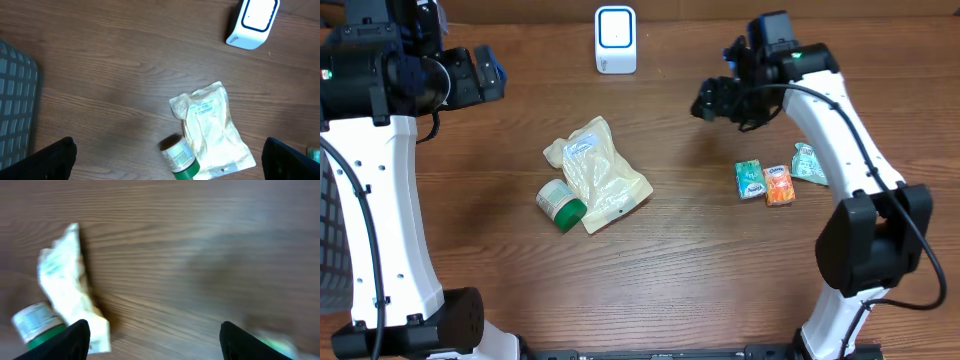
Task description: Scan the item barcode
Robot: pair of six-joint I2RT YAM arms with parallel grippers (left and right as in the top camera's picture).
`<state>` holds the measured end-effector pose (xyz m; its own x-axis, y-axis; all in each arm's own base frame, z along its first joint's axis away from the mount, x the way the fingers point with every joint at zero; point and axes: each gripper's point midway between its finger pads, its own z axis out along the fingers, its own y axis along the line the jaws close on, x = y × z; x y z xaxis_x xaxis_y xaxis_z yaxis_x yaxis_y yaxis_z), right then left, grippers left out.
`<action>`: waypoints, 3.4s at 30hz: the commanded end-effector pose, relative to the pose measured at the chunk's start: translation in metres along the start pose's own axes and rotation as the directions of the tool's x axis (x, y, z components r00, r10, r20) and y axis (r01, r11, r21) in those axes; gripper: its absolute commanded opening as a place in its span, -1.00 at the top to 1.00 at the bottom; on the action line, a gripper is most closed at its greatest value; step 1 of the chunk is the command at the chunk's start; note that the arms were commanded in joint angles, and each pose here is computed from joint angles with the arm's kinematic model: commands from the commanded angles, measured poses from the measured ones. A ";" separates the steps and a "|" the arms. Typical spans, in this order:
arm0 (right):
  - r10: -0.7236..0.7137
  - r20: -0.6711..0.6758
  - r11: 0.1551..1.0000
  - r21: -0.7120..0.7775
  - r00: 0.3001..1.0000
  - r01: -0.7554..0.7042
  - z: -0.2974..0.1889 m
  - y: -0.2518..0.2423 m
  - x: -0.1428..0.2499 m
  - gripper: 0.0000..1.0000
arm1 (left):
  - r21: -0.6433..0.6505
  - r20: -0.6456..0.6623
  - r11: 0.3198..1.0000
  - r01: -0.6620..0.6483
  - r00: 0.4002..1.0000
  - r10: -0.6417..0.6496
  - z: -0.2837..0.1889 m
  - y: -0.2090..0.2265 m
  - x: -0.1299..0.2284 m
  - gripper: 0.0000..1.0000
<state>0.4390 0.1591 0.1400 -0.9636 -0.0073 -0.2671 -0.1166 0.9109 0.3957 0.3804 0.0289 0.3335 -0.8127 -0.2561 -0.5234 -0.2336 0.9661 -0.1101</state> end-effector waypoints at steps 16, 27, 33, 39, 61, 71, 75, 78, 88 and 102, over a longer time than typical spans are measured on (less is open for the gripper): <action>-0.277 -0.219 0.927 -0.317 0.936 0.200 0.153 0.114 0.076 -0.55 | -0.008 0.009 1.000 0.009 1.000 -0.009 -0.001 0.001 -0.002 -0.99; -0.311 -0.229 0.916 -0.330 0.922 0.227 0.171 0.124 0.090 -0.32 | -0.008 0.009 1.000 0.009 1.000 -0.009 -0.001 0.001 -0.002 -0.99; -0.309 -0.262 0.918 -0.332 0.914 0.216 0.187 0.122 0.101 -0.08 | -0.008 0.009 1.000 0.009 1.000 -0.009 -0.001 0.001 -0.002 -0.99; -0.302 -0.248 0.919 -0.332 0.920 0.212 0.186 0.119 0.095 0.68 | -0.008 0.009 1.000 0.009 1.000 -0.009 -0.001 0.001 -0.002 -0.99; -0.232 -0.071 0.970 0.054 0.970 0.236 0.034 0.071 0.006 0.92 | -0.008 0.009 1.000 0.009 1.000 -0.009 -0.001 0.001 -0.002 -0.99; -0.189 0.071 0.544 0.838 0.979 0.044 -0.058 -0.003 0.018 0.92 | -0.008 0.009 1.000 0.009 1.000 -0.009 -0.001 0.001 -0.002 -0.99; -0.208 0.013 0.540 0.835 0.978 0.104 -0.026 0.018 0.037 0.92 | -0.008 0.009 1.000 0.009 1.000 -0.009 -0.001 0.001 -0.002 -0.99; -0.242 -0.053 0.502 0.848 0.969 0.172 0.002 0.024 0.047 0.92 | -0.008 0.009 1.000 0.009 1.000 -0.009 -0.001 0.001 -0.002 -0.99; -0.350 -0.289 0.446 0.785 0.891 0.430 0.085 0.072 0.117 -0.11 | -0.008 0.009 1.000 0.009 1.000 -0.009 -0.001 0.001 -0.002 -0.99; -0.288 -0.203 0.768 0.534 0.936 0.352 0.056 0.114 0.062 -0.87 | -0.008 0.009 1.000 0.009 1.000 -0.009 -0.001 0.001 -0.002 -0.99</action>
<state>0.3577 0.3030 0.1090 -0.8911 -0.3963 -0.2213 -0.2886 0.8710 -0.3975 0.3804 0.0289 0.3335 -0.8126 -0.2561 -0.5235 -0.2338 0.9661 -0.1098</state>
